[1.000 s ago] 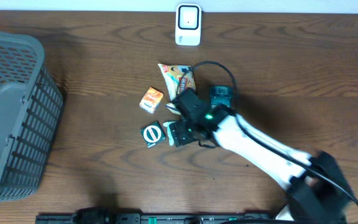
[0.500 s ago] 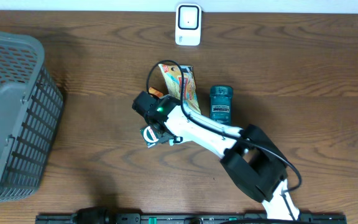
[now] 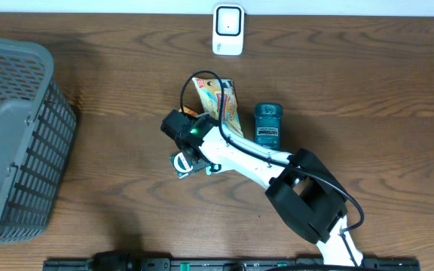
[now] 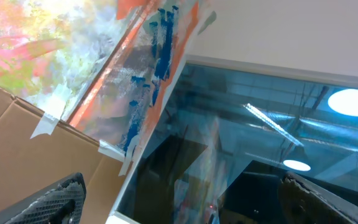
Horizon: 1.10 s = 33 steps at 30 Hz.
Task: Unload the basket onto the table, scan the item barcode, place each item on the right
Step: 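Grasp the mint-green wipes pack with the right gripper, then lift the wipes pack and carry it toward the white scanner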
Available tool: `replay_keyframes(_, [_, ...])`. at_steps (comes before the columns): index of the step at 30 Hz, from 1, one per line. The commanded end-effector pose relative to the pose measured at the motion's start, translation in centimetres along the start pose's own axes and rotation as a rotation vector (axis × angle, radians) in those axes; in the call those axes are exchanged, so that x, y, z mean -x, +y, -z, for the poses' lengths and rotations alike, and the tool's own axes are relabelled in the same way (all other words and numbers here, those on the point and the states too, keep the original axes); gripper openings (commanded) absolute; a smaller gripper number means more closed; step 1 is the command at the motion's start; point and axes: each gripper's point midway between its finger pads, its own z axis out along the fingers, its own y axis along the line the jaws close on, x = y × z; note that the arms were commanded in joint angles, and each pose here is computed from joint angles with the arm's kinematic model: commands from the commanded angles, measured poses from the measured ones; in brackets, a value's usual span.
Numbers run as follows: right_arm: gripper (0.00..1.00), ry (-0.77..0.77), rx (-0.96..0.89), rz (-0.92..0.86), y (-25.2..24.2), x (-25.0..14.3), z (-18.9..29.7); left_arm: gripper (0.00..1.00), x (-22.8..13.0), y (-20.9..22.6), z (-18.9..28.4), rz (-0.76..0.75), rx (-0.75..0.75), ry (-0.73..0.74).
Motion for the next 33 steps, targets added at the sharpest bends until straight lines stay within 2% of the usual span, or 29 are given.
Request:
replay_keyframes(1, [0.51, 0.061, -0.035, -0.001, -0.3, -0.8, -2.3, 0.98, 0.2, -0.2, 0.1, 0.011, -0.013, -0.008])
replay_keyframes(3, [0.28, 0.079, -0.044, -0.004, -0.8, -1.0, -2.7, 0.98, 0.2, -0.2, 0.1, 0.011, -0.013, -0.008])
replay_keyframes(4, [0.13, 0.092, -0.032, -0.014, -0.8, -1.0, -2.7, 0.97, 0.2, -0.2, 0.1, 0.010, -0.012, -0.008])
replay_keyframes(6, [0.01, 0.116, 0.026, -0.048, -0.3, -0.8, -2.5, 0.98, 0.2, -0.2, 0.1, 0.010, -0.012, -0.008])
replay_keyframes(10, [0.01, 0.182, 0.112, -0.260, -0.3, 0.4, -0.8, 0.98, 0.2, -0.2, 0.1, 0.010, -0.012, -0.008])
replay_keyframes(16, [0.02, 0.220, 0.086, -0.590, -3.8, 3.2, 4.4, 0.98, 0.2, -0.2, 0.1, 0.010, -0.012, -0.007])
replay_keyframes(20, [0.01, 0.258, 0.022, -0.934, -5.5, 3.3, 7.4, 0.98, 0.2, -0.2, 0.1, 0.010, -0.012, -0.007])
replay_keyframes(25, [0.01, 0.363, -0.124, -1.490, -5.9, 1.0, 8.1, 0.98, 0.2, -0.2, 0.1, 0.009, -0.012, -0.005])
replay_keyframes(27, [0.01, 0.378, -0.125, -1.630, -5.4, 1.3, 8.1, 0.98, 0.1, -0.2, 0.1, 0.009, -0.011, -0.003])
replay_keyframes(31, [0.01, 0.412, 0.017, -1.646, -3.3, 3.3, 8.0, 0.98, 0.0, -0.2, 0.1, 0.008, -0.011, 0.000])
replay_keyframes(33, [0.01, 0.377, 0.073, -1.652, -2.9, 4.7, 7.8, 0.98, 0.0, -0.2, 0.1, 0.007, -0.011, 0.002])
